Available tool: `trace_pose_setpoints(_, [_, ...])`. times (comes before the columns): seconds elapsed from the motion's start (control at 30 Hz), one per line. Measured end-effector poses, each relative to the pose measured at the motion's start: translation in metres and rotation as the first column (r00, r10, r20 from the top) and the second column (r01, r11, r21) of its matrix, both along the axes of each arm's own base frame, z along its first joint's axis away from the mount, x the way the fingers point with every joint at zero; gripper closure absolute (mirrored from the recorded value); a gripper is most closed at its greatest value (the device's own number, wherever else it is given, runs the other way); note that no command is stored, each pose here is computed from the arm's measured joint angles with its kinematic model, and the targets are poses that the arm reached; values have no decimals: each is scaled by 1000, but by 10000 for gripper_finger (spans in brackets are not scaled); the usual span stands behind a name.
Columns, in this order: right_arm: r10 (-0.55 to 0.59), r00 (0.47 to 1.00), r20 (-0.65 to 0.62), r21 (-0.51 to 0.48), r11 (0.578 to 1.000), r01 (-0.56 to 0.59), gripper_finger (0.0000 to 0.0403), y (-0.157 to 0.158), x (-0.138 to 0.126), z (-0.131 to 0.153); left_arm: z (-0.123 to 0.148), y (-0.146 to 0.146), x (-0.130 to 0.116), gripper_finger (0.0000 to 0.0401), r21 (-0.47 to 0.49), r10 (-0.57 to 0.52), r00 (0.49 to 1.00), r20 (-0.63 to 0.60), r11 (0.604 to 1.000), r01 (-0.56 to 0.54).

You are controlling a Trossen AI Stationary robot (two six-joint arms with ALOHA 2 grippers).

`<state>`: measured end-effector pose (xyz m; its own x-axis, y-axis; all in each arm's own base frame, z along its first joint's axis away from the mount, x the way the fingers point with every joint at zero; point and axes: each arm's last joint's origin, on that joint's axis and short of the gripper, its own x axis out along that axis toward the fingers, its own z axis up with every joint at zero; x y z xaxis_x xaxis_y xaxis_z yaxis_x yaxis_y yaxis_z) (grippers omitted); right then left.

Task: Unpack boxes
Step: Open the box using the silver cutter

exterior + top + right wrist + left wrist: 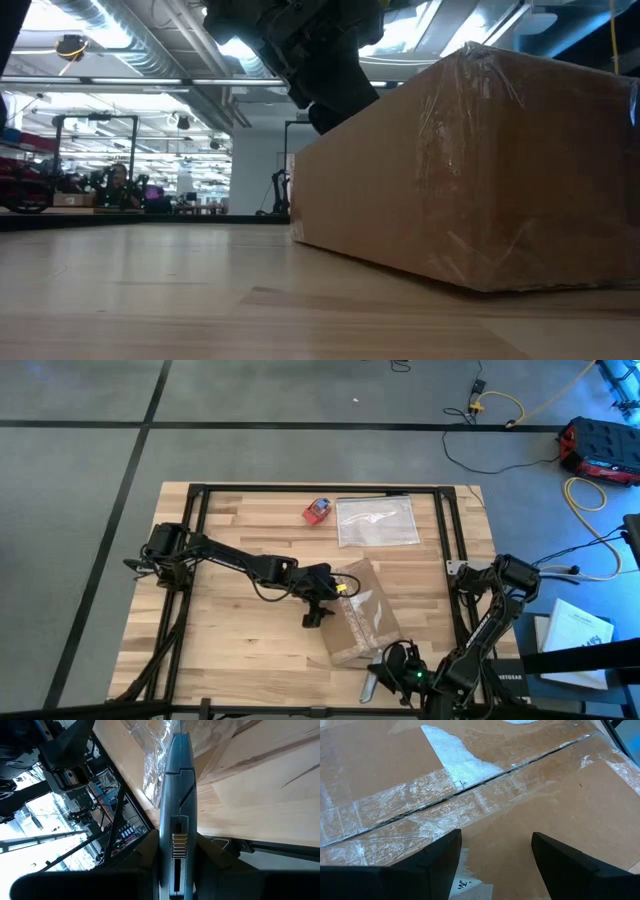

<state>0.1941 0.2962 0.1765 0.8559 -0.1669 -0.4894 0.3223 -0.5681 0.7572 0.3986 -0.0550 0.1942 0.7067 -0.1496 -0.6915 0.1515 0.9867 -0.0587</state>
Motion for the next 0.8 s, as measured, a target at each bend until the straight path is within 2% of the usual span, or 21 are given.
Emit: trace_pose_setpoints(0.8, [-24, 1000, -1, 11, 1000, 24, 342, -4, 5, 0, 0, 0, 0, 167, -1, 0, 1000, 0, 1000, 0])
